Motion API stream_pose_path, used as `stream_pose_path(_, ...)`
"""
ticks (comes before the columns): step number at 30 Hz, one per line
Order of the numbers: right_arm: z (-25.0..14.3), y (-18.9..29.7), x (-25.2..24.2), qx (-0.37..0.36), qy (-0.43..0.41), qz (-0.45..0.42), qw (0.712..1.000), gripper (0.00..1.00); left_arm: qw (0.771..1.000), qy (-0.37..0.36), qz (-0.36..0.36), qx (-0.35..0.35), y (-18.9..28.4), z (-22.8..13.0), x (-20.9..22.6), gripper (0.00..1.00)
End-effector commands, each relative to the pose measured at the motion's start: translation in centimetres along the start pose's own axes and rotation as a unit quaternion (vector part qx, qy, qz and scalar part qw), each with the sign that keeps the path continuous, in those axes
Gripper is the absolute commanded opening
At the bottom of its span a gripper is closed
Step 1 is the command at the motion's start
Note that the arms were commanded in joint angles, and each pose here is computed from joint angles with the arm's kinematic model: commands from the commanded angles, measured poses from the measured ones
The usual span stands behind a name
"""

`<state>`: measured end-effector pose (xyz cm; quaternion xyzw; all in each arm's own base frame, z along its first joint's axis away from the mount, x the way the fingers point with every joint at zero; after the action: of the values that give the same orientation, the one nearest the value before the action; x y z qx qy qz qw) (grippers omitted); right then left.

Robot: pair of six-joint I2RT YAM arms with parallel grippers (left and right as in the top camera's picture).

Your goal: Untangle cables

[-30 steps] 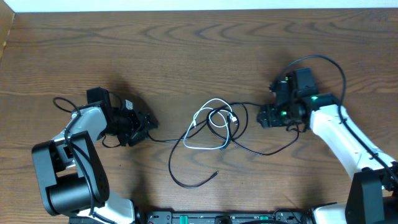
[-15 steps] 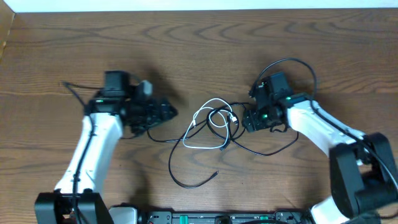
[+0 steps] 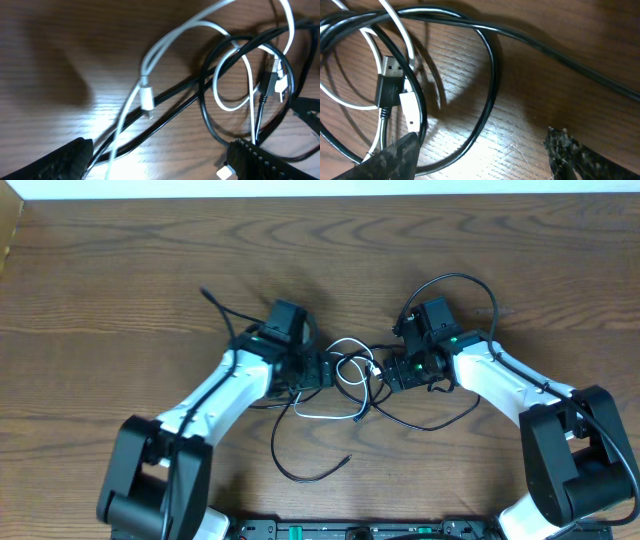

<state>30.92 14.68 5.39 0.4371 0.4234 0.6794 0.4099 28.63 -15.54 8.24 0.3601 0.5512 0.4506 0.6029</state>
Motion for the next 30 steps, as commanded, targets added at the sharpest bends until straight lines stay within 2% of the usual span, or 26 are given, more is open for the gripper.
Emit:
stream_pose_path(1,-0.5,-0.7,0.5,0.015,-0.002,0.016,1.000,0.79,1.000,0.006,0.018,0.006,-1.4,-0.3,-0.1,0.90)
stream_pose_path(7,-0.5,-0.7,0.5,0.015,-0.002,0.016,1.000,0.77,0.999,0.002,0.024,0.024,-3.7,-0.8,-0.4,0.84)
stream_pose_path(10,-0.4,-0.8,0.4,0.014,-0.002,0.008,1.000,0.77,0.999,0.003,0.035,0.034,-4.6,-1.0,0.0,0.77)
stream_pose_path(16,-0.5,-1.0,1.1,0.012,0.012,-0.002,1.000,0.77,0.998,0.006,0.045,0.043,-5.2,-1.3,0.5,0.76)
stream_pose_path(24,-0.8,-1.2,1.2,-0.004,0.026,-0.122,0.992,0.77,0.997,0.005,0.057,0.050,-5.2,-1.7,0.7,0.76)
stream_pose_path(30,-1.4,-0.8,0.1,-0.003,0.019,-0.198,0.980,0.80,0.989,-0.011,0.143,0.033,-5.0,-2.1,2.3,0.75)
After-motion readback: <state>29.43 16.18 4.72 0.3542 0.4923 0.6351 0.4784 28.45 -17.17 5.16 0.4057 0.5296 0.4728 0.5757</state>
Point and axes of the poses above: each gripper's point midway between its finger pads, its own y axis back along the fingers, its own x axis along the line the jaws close on, z = x × y, the point moved 5 cm from there along y, back along the fingers, and after that the axes turned 2 degrees about -y, right-handed, at the moved point
